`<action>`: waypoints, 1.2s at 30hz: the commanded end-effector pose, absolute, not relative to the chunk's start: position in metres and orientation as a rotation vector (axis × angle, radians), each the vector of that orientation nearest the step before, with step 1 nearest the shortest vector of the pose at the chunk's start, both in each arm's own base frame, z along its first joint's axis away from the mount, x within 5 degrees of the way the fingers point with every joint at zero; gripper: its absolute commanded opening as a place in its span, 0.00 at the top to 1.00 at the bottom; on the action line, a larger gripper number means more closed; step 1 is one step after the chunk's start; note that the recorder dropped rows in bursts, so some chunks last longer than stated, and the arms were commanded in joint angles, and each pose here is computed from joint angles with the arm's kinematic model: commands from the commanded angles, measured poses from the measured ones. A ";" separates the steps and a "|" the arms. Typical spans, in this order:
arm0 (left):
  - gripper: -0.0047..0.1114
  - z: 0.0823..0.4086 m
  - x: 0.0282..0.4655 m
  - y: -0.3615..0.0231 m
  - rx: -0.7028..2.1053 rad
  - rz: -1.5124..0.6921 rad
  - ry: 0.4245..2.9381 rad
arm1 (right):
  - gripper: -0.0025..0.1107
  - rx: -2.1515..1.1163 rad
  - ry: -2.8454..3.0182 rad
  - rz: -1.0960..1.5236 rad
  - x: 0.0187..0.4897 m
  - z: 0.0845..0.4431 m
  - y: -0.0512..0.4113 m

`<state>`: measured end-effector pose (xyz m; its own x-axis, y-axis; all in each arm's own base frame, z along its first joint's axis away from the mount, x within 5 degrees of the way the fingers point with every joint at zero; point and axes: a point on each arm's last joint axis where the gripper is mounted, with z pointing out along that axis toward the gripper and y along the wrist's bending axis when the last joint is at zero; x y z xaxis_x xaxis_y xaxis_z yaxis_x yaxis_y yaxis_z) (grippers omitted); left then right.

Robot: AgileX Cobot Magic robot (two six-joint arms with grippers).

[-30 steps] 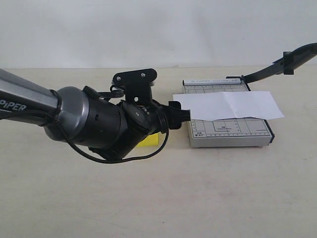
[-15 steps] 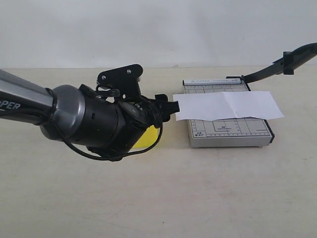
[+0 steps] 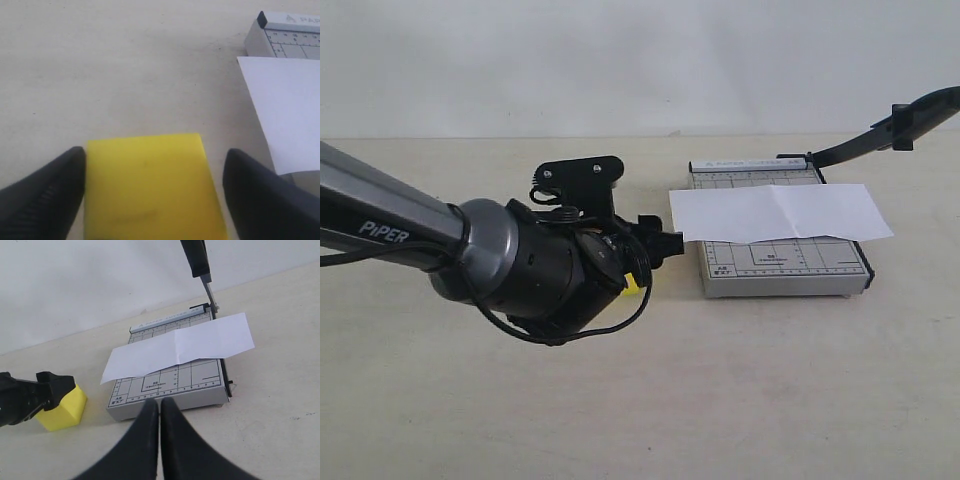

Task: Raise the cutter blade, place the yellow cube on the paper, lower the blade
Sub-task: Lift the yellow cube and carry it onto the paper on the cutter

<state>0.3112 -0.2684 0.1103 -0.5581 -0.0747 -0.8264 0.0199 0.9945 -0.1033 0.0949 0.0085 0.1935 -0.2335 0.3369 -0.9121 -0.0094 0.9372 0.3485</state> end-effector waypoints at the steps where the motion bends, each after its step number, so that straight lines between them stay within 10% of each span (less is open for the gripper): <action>1: 0.56 0.109 0.311 -0.266 -0.064 -0.117 2.160 | 0.96 0.241 1.773 0.334 0.095 0.193 0.009; 6: 0.92 0.108 0.311 -0.265 -0.097 -0.120 2.174 | 0.96 0.246 1.771 0.339 0.095 0.194 0.009; 17: 0.92 0.212 0.308 -0.284 0.023 -0.474 1.926 | 0.96 0.244 1.767 0.341 0.095 0.194 0.009; 27: 0.92 0.166 0.370 -0.386 0.120 -0.694 1.908 | 0.96 0.244 1.767 0.341 0.095 0.194 0.009; 36: 0.92 0.140 0.377 -0.395 0.254 -0.555 1.920 | 0.96 0.243 1.774 0.336 0.095 0.193 0.009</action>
<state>0.3778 -0.3931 0.1354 -0.4284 -0.0852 -0.8995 0.4218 0.8615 -0.2825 0.0950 0.0087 0.1942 -0.2276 0.3476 -0.9096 -0.0112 0.9331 0.3594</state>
